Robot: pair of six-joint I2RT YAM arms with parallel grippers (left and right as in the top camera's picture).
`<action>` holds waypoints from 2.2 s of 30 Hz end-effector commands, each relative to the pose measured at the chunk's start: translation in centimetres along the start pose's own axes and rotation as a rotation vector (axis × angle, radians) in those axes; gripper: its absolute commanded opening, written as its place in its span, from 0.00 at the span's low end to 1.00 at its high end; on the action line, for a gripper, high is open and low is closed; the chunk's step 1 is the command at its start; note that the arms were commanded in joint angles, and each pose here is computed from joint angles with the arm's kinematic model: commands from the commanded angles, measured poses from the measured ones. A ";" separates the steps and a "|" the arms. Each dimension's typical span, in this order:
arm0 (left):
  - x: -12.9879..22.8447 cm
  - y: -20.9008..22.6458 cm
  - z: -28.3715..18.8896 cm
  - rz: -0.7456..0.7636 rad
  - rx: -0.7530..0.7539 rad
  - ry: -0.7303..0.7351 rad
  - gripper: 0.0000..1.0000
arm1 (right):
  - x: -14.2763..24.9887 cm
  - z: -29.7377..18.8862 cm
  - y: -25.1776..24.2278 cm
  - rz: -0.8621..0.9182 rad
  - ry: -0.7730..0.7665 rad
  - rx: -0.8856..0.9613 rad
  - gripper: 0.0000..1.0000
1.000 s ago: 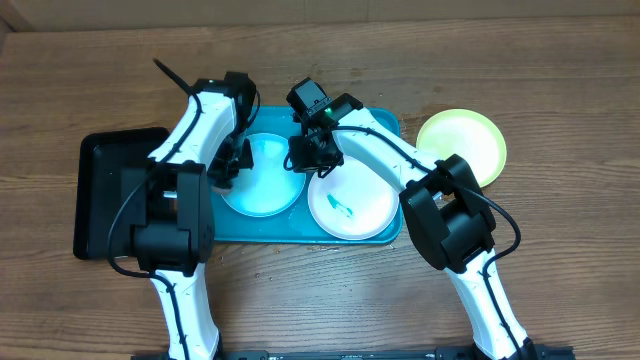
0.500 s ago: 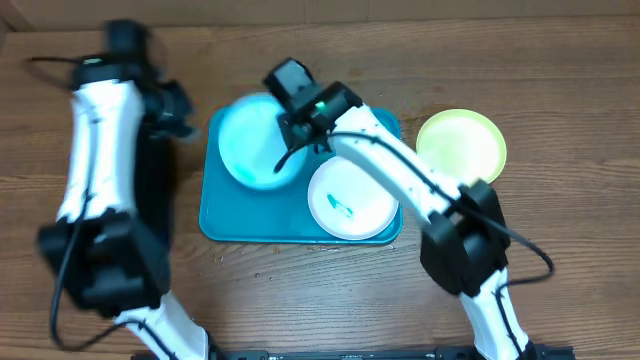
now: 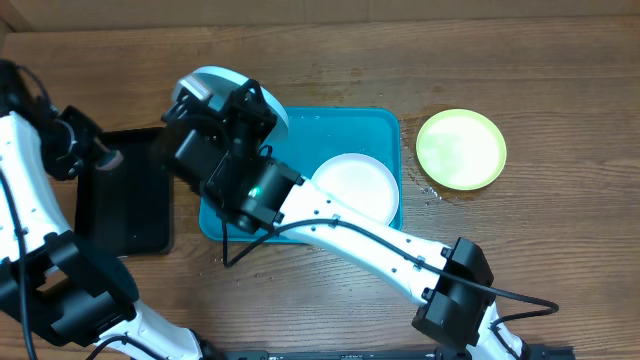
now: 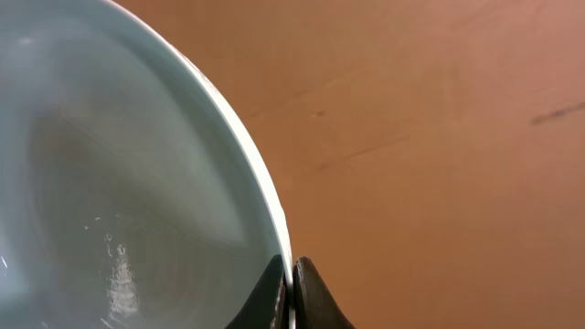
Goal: Clean dirty plates on tray and stack at the side
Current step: 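Lift the light blue plate with the right gripper toward the yellow plate, then set the light blue plate down above the yellow plate and release, then regrasp the light blue plate's rim with the right gripper and lift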
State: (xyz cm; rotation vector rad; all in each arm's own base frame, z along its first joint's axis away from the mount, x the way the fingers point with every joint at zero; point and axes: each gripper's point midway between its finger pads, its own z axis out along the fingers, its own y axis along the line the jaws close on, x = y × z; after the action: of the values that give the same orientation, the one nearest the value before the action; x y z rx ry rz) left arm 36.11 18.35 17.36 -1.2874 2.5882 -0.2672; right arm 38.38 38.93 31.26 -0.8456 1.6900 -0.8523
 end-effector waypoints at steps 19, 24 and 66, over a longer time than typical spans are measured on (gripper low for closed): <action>0.4 -0.8 -0.2 0.010 0.053 0.026 0.04 | 11.1 7.7 -4.8 0.696 0.304 -0.519 0.05; 0.4 -0.8 -0.2 0.010 0.054 0.026 0.04 | 20.9 9.8 -6.8 0.865 0.571 -0.753 0.07; 0.1 -1.3 -0.2 0.008 0.077 0.016 0.04 | 32.9 28.4 5.4 1.424 0.792 -0.407 0.69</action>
State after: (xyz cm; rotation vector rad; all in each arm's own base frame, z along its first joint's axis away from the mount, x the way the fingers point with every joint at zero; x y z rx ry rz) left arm 36.38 17.98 17.59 -1.2887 2.5701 -0.3491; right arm 56.58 11.73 4.48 0.5383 2.5946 0.3211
